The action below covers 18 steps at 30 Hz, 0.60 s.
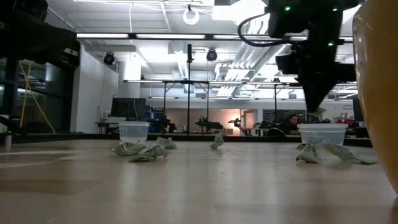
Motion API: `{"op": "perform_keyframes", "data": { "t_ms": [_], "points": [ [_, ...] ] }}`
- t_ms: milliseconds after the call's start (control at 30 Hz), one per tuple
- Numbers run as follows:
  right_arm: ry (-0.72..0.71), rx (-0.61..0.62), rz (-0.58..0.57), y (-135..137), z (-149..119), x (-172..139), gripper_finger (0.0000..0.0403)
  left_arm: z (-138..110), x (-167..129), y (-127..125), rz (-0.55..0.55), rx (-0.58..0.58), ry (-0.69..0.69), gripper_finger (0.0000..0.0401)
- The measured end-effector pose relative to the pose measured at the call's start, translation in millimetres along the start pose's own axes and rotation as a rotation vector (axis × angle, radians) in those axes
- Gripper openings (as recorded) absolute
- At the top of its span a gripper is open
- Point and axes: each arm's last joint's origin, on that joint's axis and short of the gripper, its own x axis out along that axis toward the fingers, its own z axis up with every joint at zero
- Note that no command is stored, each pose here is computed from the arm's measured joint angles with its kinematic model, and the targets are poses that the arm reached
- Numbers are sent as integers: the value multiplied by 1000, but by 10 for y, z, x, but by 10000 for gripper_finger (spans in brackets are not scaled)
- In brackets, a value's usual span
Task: Pick and place items into bin
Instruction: Put the stevia packet into the bottom transparent bin
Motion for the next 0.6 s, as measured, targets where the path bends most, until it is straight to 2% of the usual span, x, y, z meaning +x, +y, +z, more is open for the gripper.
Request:
{"op": "perform_keyframes", "data": {
  "t_ms": [167, 333, 467, 600],
  "points": [
    [47, 35, 14, -300, -54, 46, 2, -1, 0, 0, 0, 0, 0, 62],
    [111, 155, 27, -567, -183, 146, 16, -1, 0, 0, 0, 0, 0, 62],
    [116, 235, 84, -693, -248, 197, 43, 0, 0, 0, 1, 0, 0, 62],
    [79, 264, 138, -757, -255, 223, 90, -1, 0, 0, 0, 0, 0, 62]
  ]
}}
